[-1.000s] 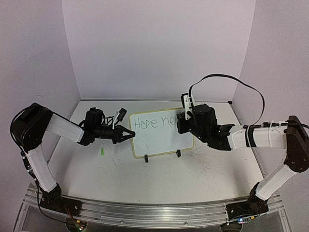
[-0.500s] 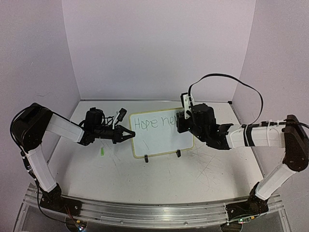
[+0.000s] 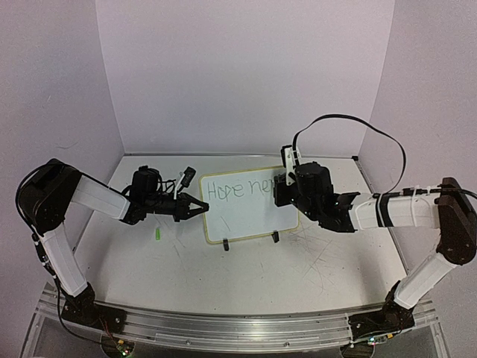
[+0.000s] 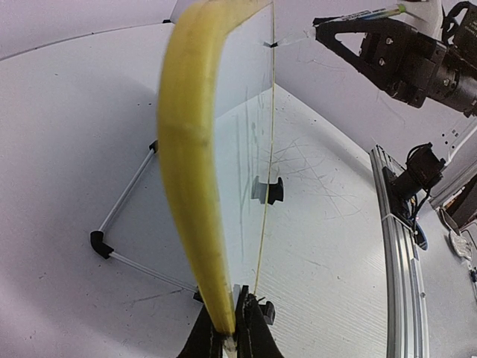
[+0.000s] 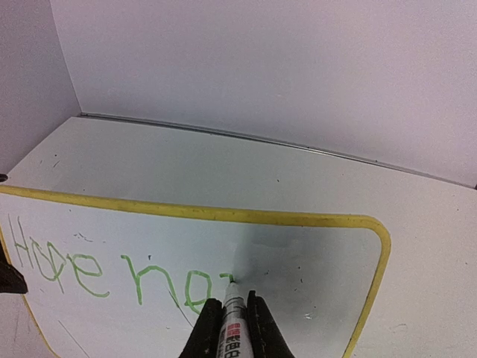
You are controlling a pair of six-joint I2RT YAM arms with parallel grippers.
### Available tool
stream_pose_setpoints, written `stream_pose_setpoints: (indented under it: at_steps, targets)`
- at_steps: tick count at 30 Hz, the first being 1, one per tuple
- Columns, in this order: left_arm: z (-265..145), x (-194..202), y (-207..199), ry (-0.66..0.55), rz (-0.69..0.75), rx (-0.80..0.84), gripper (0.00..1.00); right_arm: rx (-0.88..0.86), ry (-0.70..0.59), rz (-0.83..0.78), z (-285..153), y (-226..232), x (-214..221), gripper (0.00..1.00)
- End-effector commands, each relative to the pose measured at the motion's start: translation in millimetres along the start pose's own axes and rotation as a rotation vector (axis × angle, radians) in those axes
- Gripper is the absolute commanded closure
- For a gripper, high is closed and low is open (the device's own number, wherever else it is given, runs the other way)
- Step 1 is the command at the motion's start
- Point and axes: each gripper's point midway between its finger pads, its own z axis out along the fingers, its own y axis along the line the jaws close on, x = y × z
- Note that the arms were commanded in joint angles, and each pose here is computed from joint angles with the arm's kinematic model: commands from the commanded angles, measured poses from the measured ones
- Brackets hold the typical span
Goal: Write a sentence on the whiteboard
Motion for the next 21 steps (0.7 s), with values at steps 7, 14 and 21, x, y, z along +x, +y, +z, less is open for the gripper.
stream_pose_setpoints:
  at_steps: [7, 14, 21]
  targets:
    - [-3, 7, 36, 0.028, 0.047, -0.178, 1.0, 0.029, 0.029, 0.029, -2, -10, 15, 1.0]
    - [-3, 7, 36, 0.028, 0.048, -0.175, 1.0, 0.025, 0.05, 0.04, -2, -10, 24, 1.0]
    - [-3, 7, 35, 0.029, 0.047, -0.175, 1.0, 0.023, 0.06, 0.045, -2, -10, 28, 1.0]
